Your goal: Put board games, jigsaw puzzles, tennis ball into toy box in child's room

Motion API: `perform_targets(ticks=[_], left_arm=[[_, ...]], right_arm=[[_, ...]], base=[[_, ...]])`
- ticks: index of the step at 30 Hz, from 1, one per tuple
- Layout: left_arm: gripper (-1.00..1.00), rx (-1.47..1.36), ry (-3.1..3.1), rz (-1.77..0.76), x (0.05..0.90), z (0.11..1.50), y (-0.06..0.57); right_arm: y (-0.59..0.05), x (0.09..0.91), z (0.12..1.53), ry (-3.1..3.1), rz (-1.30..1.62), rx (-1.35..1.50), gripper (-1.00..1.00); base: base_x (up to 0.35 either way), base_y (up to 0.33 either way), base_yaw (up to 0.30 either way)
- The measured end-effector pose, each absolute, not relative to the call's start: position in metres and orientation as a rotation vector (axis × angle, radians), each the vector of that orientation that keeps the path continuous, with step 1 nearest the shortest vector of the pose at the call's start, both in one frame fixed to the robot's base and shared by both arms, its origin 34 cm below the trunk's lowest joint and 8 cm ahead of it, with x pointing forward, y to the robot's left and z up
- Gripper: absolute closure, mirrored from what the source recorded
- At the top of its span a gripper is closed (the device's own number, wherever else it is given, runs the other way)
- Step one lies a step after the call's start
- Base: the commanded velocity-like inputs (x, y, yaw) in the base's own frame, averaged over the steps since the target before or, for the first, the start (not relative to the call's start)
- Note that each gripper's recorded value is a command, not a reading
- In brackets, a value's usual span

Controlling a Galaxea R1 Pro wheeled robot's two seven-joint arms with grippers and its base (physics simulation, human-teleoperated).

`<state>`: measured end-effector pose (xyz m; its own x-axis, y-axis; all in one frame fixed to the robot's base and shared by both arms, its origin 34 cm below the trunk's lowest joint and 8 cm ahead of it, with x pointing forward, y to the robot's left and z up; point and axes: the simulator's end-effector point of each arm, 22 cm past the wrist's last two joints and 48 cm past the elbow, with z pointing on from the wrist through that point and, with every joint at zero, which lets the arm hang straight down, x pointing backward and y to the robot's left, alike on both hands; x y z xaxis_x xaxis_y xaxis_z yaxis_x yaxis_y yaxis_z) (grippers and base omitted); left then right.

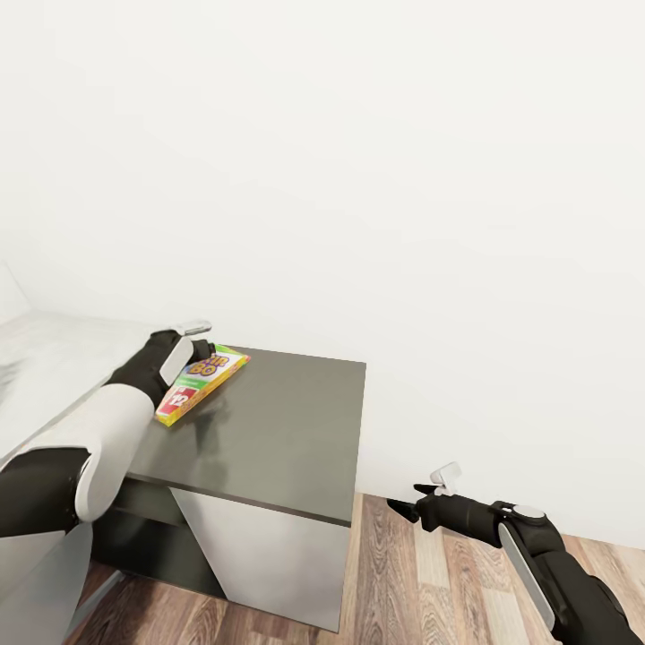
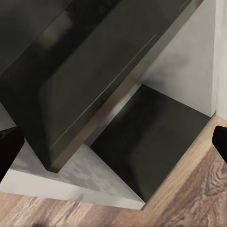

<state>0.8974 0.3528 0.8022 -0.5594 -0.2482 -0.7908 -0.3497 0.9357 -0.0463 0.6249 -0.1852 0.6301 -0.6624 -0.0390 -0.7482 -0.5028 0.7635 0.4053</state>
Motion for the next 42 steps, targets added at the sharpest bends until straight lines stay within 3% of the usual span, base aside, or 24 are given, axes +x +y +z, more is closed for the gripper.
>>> perform_targets(ticks=[42], left_arm=[[-1.00,-0.412,2.244,0.135,0.898,0.816,0.352]], right_arm=[[-0.189,0.626,0.627,2.194,0.740,-0.430,-1.00]], base=[[0.000,0.000,0.000]])
